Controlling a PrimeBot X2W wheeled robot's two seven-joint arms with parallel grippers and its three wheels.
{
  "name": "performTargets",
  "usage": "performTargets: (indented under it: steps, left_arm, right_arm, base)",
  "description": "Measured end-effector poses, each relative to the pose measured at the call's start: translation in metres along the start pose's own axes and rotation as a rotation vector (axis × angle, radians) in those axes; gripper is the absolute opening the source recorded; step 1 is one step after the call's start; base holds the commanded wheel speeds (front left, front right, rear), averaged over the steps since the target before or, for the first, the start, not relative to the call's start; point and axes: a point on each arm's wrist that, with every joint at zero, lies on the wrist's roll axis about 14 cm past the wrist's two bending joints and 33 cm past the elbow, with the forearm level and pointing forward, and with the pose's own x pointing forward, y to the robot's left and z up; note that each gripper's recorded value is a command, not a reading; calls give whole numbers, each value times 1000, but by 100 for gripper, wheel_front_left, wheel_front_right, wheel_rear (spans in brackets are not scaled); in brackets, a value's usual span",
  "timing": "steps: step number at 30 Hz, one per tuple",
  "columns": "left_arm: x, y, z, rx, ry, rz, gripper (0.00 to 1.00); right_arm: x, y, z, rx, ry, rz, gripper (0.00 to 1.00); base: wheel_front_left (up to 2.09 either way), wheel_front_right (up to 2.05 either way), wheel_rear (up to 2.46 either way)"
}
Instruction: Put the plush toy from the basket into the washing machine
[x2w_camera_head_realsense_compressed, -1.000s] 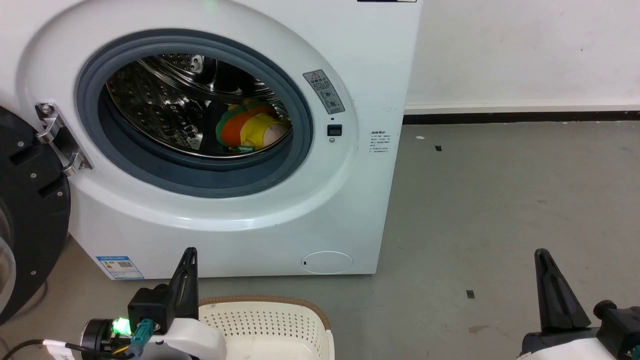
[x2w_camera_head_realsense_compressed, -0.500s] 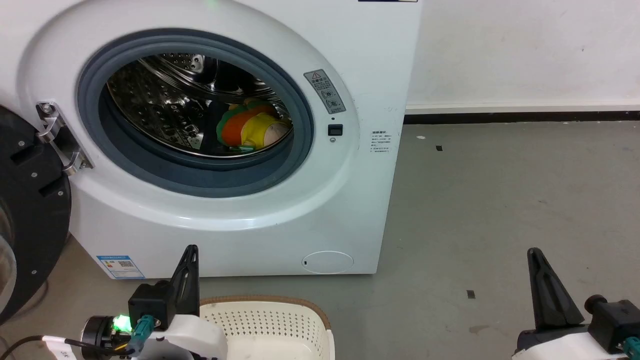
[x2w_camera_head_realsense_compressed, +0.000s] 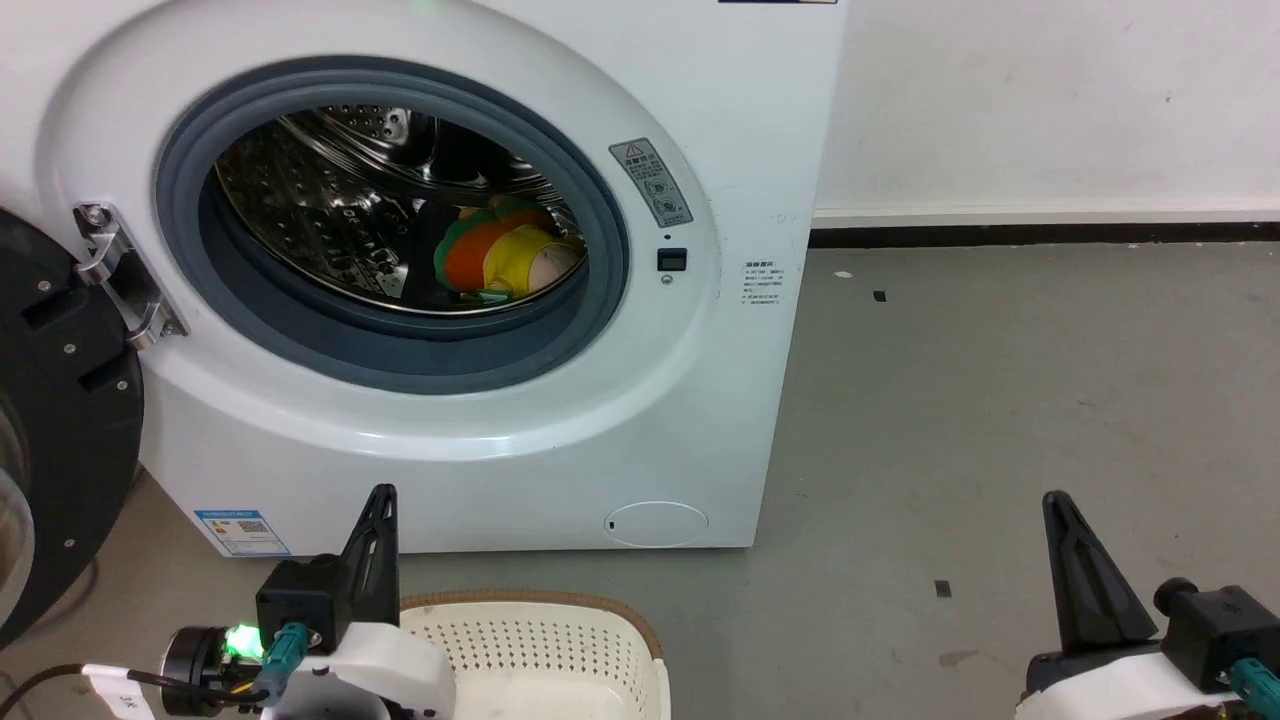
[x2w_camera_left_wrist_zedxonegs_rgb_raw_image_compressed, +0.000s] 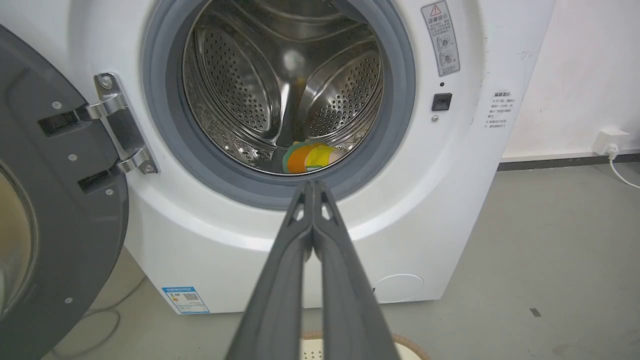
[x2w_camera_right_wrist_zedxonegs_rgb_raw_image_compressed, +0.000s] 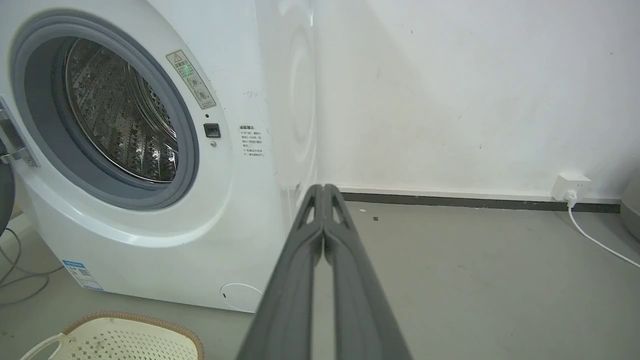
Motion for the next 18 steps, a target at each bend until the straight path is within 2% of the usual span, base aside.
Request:
performTargets:
  steps: [18]
  left_arm:
    - [-1,0,2,1,15,2,0]
  right_arm:
    - [4,6,-5,-14,36,20,0]
  base:
    - [0,0,0]
